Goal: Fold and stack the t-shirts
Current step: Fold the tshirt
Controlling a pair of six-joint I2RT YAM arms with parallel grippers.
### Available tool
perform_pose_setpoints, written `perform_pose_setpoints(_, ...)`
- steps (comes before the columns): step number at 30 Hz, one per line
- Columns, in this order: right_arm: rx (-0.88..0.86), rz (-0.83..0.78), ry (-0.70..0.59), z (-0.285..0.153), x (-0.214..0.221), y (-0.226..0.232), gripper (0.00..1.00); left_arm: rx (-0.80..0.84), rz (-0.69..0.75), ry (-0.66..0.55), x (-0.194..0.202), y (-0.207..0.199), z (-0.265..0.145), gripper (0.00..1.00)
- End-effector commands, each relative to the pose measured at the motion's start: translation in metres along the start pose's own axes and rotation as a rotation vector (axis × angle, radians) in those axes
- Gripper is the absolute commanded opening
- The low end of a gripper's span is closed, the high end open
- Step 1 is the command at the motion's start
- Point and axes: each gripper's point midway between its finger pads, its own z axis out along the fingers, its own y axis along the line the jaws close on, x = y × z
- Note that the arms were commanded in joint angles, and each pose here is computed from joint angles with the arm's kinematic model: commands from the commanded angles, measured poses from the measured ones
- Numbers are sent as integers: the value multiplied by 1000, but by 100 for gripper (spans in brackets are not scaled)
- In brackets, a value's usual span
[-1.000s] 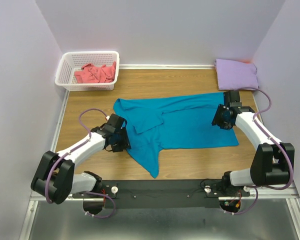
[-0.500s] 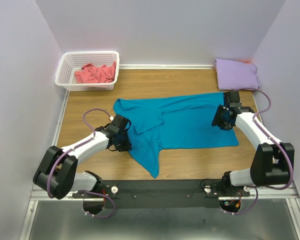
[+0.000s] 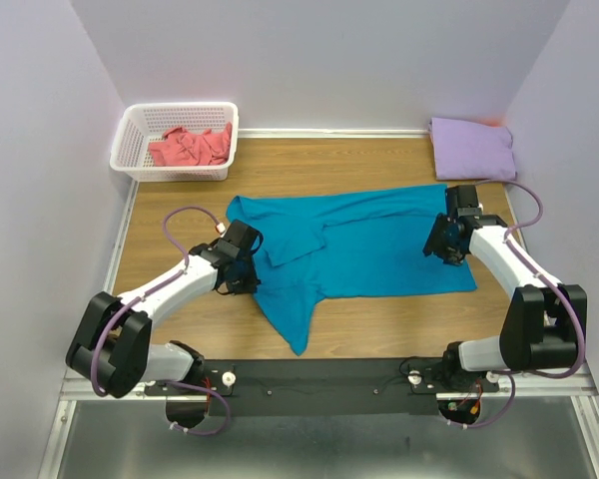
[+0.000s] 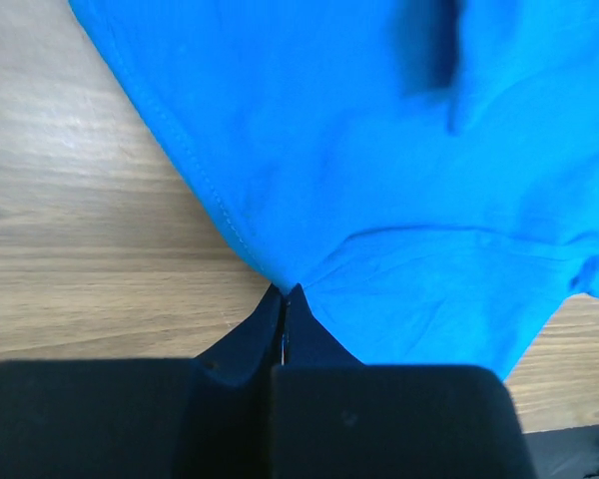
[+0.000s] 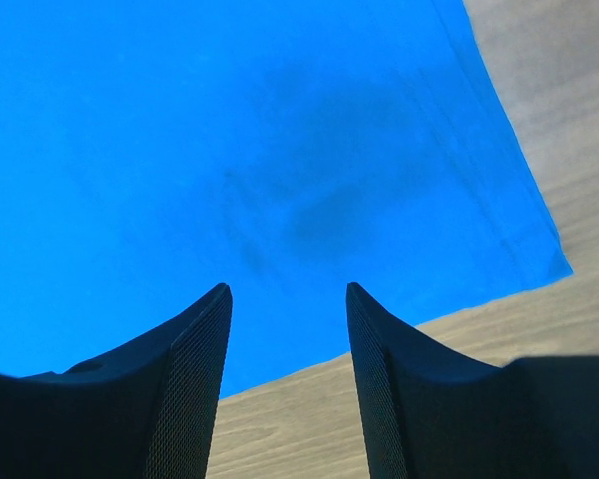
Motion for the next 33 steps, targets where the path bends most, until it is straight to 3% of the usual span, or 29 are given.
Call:
perform_pose_setpoints(1, 117, 73, 68, 7, 22, -28, 58, -44, 35, -39, -10, 7, -11, 0)
perform_pose_setpoints(13, 256, 305, 116, 15, 30, -99, 57, 12, 74, -33, -7, 4, -10, 0)
perform_pose_setpoints(33, 258, 423, 160, 40, 38, -124, 51, 130, 105, -20, -1, -8, -6, 0)
